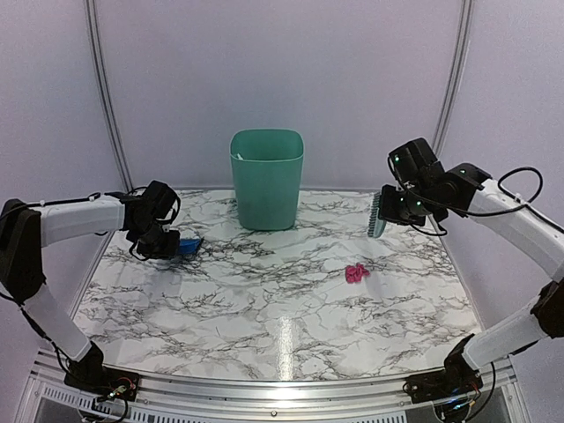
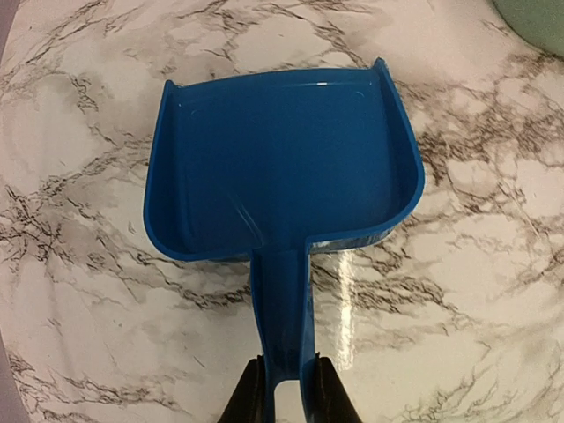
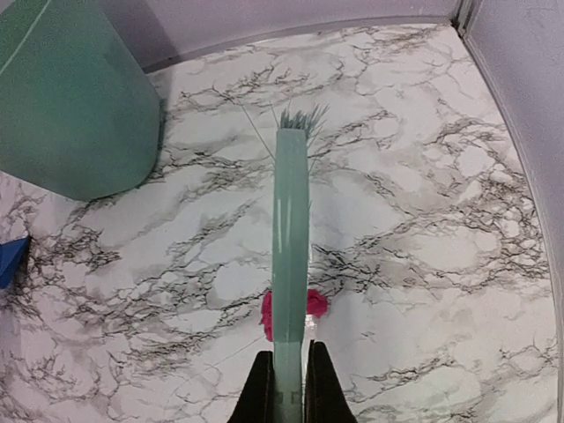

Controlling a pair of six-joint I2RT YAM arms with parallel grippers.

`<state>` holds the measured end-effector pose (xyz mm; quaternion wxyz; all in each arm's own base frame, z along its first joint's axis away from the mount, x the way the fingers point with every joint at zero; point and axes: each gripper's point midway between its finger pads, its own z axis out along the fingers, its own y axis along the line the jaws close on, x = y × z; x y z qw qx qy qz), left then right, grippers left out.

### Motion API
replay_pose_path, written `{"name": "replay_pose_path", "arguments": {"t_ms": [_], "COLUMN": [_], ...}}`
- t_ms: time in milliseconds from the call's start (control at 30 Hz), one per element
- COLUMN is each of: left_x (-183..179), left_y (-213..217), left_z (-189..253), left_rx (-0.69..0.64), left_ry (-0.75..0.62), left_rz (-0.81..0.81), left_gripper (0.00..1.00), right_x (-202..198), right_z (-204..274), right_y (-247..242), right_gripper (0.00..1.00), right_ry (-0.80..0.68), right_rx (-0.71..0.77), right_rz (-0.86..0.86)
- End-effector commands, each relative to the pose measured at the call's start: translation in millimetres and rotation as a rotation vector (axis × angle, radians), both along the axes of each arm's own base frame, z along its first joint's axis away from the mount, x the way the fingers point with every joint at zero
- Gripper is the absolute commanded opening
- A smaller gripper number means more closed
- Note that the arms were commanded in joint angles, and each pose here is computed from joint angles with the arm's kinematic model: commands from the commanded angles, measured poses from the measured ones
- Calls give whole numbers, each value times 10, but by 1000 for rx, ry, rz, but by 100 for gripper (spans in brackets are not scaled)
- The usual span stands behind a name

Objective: Sweep away the paper scraps from the table

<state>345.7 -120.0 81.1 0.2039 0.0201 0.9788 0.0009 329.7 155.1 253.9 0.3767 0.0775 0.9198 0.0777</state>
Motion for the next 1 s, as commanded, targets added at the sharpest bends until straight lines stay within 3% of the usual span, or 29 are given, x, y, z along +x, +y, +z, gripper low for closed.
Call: {"name": "replay_pose_path", "arguments": {"t_ms": [0,267,467,600,833,967], "left_x": [-407,-819,-1132,-1067,-955,-935], "left_y": [-227,-738,-1211,-1393,-1415,-1136], "left_z": [-30,58,109,443,970,1096], "left_rx": [-42,-62,-81,-160,-180,-100], "left_ry": [77,62,63,-12,-175,-236], "left_rz": [-119,-364,-593,-608,-642,-568], "left_gripper": [0,0,0,0,0,0], "right_x": [21,100,50,-38,-184,-182], "right_z": [-211,-554,-774,-921,-1125,-1211], "right_y": [-221,-190,-14,125,314,408], "right_gripper": [0,0,0,0,0,0], "right_ry": [84,216,300,358,418,435], "right_rx": [-129,-256,-227,-171,-122,-125], "right_rz": [-13,51,148,207,282,315]}}
